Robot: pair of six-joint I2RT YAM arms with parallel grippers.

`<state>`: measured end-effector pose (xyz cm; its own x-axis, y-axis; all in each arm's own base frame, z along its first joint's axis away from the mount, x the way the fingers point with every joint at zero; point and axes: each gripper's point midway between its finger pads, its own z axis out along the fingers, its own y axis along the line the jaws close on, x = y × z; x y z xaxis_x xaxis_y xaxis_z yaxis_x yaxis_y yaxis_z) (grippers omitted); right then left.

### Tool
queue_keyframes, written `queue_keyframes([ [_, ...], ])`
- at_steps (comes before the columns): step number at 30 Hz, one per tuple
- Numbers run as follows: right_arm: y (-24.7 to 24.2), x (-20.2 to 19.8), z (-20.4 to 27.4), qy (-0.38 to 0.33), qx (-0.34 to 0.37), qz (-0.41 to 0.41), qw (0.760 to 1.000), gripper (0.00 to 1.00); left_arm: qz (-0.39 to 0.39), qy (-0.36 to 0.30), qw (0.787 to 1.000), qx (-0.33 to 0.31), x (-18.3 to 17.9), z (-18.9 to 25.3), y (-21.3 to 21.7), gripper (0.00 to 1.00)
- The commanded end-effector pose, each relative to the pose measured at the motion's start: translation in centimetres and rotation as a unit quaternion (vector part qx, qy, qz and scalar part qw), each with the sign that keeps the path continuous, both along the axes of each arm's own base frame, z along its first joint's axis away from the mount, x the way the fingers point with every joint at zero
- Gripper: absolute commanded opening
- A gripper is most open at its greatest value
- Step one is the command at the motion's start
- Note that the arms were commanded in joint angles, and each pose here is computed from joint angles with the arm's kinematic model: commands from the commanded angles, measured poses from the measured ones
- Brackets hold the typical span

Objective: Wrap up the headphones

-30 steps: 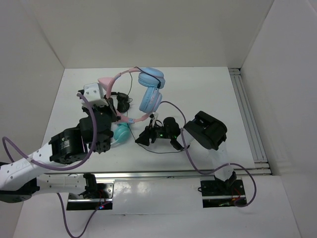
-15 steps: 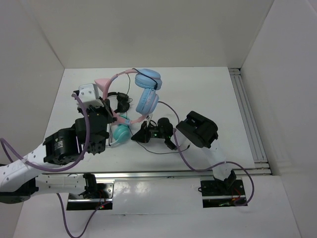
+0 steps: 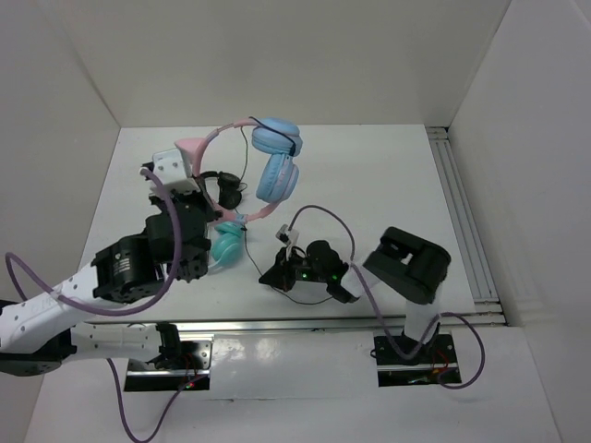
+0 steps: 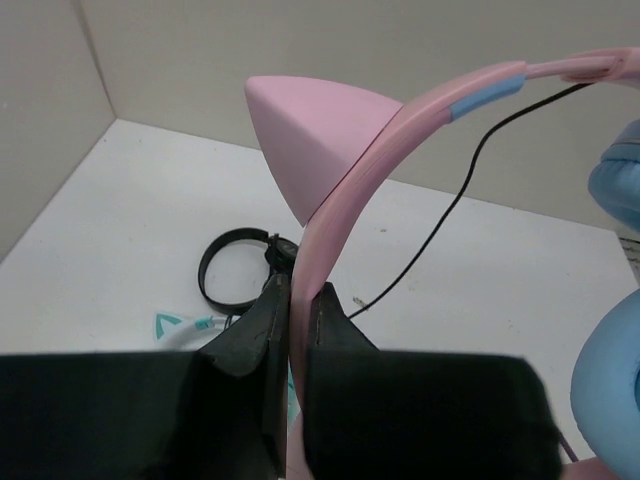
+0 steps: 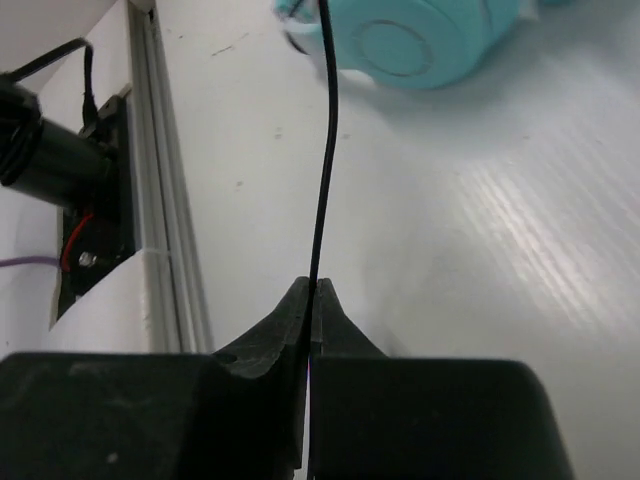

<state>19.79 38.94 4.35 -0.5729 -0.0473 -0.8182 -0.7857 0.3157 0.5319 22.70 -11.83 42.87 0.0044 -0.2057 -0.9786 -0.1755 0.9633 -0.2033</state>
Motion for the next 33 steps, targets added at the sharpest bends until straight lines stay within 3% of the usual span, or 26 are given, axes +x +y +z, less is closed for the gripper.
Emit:
queue_keyframes([
  [1,-0.5,-1.3,3.0,-0.059,-0.024,-0.029,0.998,0.0,0.042,-0.034,0.998,-0.039,0.9,2.5,-0.2,0.0],
  [6,-1.1,-6.6,5.4,-0.103,-0.07,-0.038,0.991,0.0,0.061,-0.014,0.998,0.007,3.8,0.4,-1.8,0.0],
  [7,-1.5,-6.5,7.5,-0.117,-0.056,-0.064,0.99,0.0,0.047,-0.01,0.999,-0.004,4.3,0.8,-2.3,0.0],
  [9,-2.4,-7.7,7.2,-0.118,-0.085,-0.066,0.987,0.0,0.055,0.014,0.998,-0.011,5.7,-0.6,-2.2,0.0],
  [12,-3.7,-7.6,10.0,-0.139,-0.093,-0.113,0.979,0.0,0.054,0.03,0.998,-0.008,7.3,-1.7,-2.0,0.0],
  [21,-4.9,-10.0,17.4,-0.179,-0.074,-0.115,0.974,0.0,0.071,0.088,0.993,0.024,10.3,-7.1,-1.8,0.0],
  [27,-7.5,-7.3,15.9,-0.201,-0.14,-0.191,0.95,0.01,0.054,0.114,0.992,-0.005,10.2,-8.7,-1.8,0.0],
  [30,-10.5,-4.9,14.1,-0.154,-0.156,-0.287,0.933,0.81,0.045,0.114,0.993,-0.002,9.5,-6.7,-1.3,0.0],
  [31,-11.3,-4.9,13.2,-0.139,-0.16,-0.301,0.93,0.94,0.044,0.11,0.993,-0.006,9.2,-5.9,-0.9,0.0],
  [33,-12.4,-4.8,13.9,-0.133,-0.141,-0.314,0.929,1.0,0.033,0.106,0.994,0.003,8.5,-4.1,-0.4,0.0],
])
